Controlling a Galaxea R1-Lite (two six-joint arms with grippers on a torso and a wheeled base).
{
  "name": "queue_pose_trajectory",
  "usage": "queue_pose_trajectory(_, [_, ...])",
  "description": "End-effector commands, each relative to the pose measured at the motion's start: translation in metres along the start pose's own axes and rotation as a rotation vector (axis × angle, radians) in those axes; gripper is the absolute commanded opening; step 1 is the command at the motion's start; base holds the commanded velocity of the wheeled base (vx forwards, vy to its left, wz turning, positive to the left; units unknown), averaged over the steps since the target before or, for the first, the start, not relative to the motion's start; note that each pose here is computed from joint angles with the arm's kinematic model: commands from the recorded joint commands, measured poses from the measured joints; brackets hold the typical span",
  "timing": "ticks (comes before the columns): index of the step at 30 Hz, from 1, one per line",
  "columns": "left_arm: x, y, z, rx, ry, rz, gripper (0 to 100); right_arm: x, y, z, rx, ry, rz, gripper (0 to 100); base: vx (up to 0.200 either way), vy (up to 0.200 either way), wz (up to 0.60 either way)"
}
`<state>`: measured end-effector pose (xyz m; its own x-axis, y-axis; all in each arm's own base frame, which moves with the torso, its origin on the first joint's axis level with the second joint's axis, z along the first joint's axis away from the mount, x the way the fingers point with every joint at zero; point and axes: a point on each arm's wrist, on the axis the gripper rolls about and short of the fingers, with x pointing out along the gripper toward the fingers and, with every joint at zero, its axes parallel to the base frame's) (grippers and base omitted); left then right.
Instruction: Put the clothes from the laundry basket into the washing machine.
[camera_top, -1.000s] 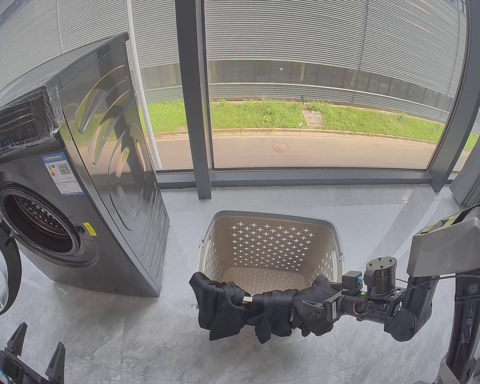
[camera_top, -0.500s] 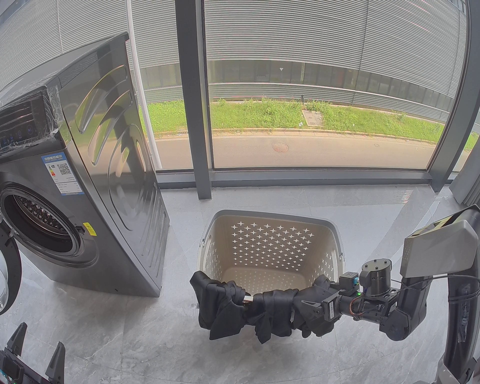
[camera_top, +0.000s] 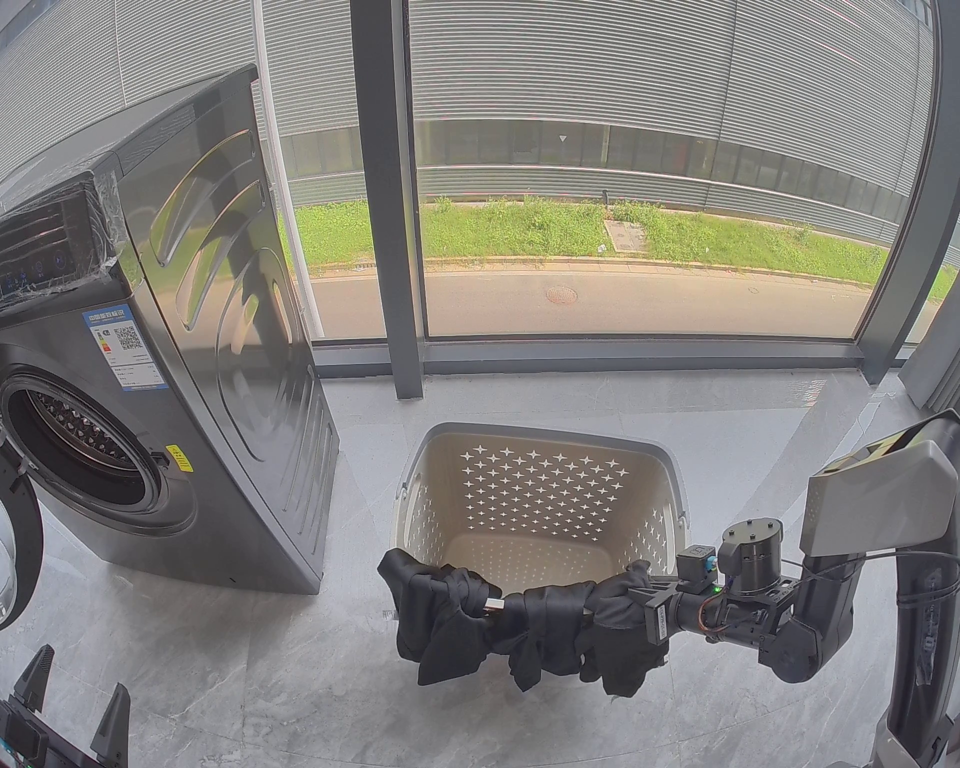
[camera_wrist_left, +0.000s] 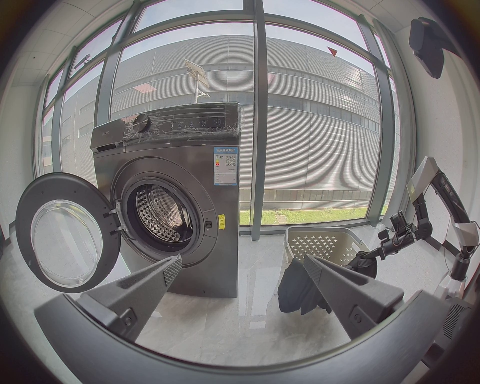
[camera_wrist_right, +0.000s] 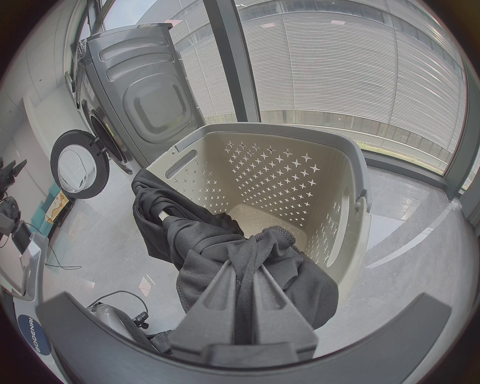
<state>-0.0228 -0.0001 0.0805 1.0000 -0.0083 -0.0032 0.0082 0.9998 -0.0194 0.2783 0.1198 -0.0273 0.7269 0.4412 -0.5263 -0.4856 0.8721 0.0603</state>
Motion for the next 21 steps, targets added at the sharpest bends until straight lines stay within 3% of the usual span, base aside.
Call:
queue_pose_trajectory(1, [0.000,0.000,-0.005,-0.001,-0.002,0.002,100,-0.007,0.002,0.009,-0.007,-0.042,0.002,0,0.000,0.000,0.00])
queue_pose_trajectory(8, [0.000,0.000,-0.005,-0.002,-0.002,0.004,100,-0.049,0.009,0.041,-0.022,-0.180,0.013,0,0.000,0.000,0.00])
queue_pose_trajectory(9, [0.000,0.000,-0.005,-0.001,-0.002,0.002,100,-0.066,0.011,0.052,-0.024,-0.236,0.018,0,0.000,0.000,0.00])
queue_pose_trajectory(13, [0.000,0.000,-0.005,-0.002,-0.002,0.004,100,-0.092,0.015,0.069,-0.020,-0.325,0.027,0,0.000,0.000,0.00])
queue_pose_trajectory(17, [0.000,0.000,-0.005,-0.002,-0.002,0.005,100,-0.129,0.036,0.093,-0.044,-0.464,0.113,0,0.000,0.000,0.00])
queue_pose_trajectory(21, [0.000,0.000,-0.005,-0.001,-0.002,0.008,100,-0.154,0.050,0.107,-0.063,-0.533,0.161,0,0.000,0.000,0.00])
